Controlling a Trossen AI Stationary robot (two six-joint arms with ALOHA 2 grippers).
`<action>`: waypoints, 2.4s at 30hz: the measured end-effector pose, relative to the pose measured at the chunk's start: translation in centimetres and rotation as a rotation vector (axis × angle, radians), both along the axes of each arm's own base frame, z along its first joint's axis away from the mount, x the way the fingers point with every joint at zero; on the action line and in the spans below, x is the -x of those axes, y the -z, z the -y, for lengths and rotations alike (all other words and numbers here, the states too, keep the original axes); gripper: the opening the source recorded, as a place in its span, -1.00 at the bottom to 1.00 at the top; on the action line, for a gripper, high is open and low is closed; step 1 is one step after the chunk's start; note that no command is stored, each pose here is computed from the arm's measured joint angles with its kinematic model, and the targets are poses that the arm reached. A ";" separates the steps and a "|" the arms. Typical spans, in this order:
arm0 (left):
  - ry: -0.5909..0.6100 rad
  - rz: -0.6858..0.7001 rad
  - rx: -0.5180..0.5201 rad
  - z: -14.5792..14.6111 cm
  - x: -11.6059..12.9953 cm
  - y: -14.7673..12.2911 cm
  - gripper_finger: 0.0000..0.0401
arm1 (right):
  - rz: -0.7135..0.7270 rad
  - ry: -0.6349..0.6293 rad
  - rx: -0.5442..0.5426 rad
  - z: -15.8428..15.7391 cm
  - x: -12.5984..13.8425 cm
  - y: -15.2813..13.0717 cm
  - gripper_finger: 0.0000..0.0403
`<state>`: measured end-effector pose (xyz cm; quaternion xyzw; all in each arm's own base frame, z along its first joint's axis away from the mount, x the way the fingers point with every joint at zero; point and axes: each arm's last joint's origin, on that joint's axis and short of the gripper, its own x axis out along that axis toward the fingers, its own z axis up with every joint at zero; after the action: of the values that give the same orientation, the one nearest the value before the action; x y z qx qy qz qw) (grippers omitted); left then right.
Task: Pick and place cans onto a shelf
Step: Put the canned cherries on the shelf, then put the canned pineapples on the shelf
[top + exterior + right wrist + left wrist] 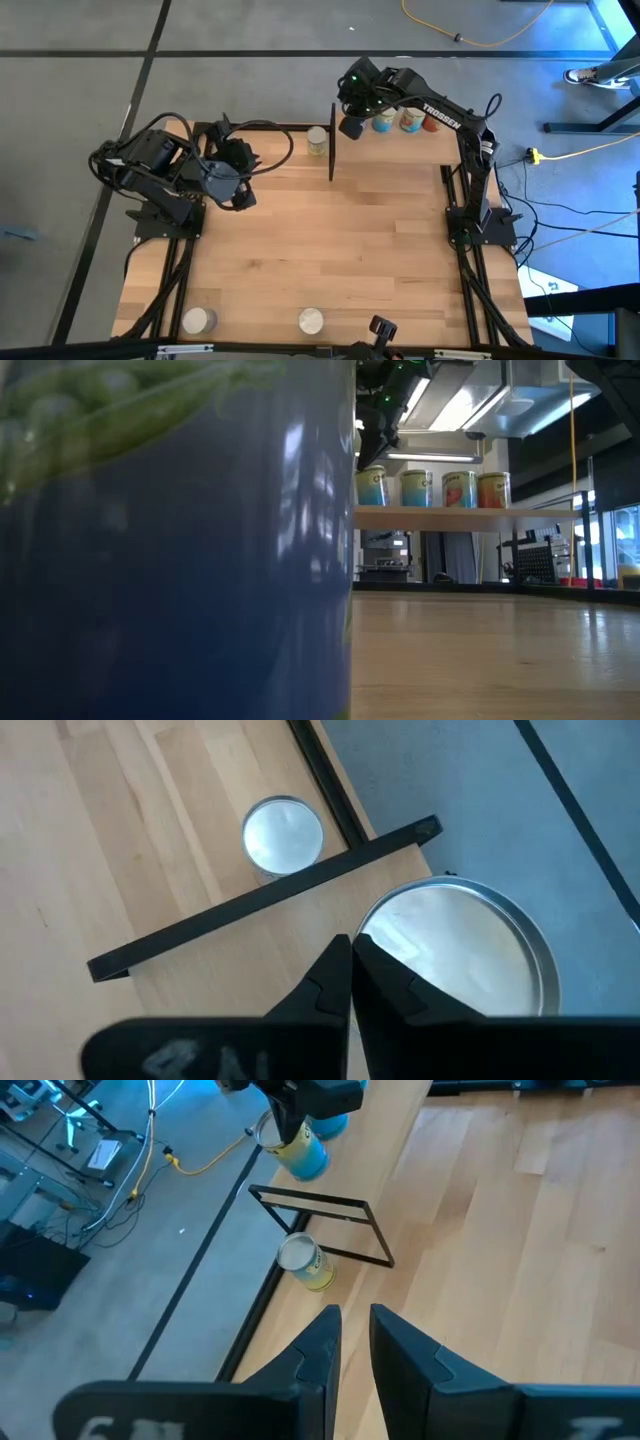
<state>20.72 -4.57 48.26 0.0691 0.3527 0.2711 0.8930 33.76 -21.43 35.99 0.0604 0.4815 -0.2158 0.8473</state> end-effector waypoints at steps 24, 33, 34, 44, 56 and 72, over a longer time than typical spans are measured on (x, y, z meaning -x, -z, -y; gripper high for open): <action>0.000 0.000 0.000 0.0 0.0 0.0 -0.75 | 0.008 0.020 -0.011 0.0 0.0 0.0 -0.80; 0.000 0.000 0.000 0.0 0.0 0.0 -0.75 | 0.026 -0.009 0.025 -0.3 0.5 -2.2 -0.79; 0.000 0.000 0.000 0.0 0.0 0.0 -0.75 | 0.030 -0.015 0.032 -0.5 0.7 -2.9 -0.79; 0.007 -0.010 0.048 -0.3 -0.1 0.1 -0.75 | 0.019 -0.267 0.102 -6.0 2.4 -7.9 -0.79; -0.384 0.091 0.169 -6.8 -0.5 0.2 -0.75 | -0.077 -0.552 0.052 -14.0 3.4 -9.0 -0.79; -0.929 -0.191 0.488 -20.7 3.2 8.9 -0.75 | 0.077 -0.815 0.064 -22.0 7.3 -12.6 -0.79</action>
<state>17.48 16.11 39.40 -0.2795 0.4786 0.5407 0.6328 26.44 0.56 48.58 -0.1536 0.4269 0.1252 0.8823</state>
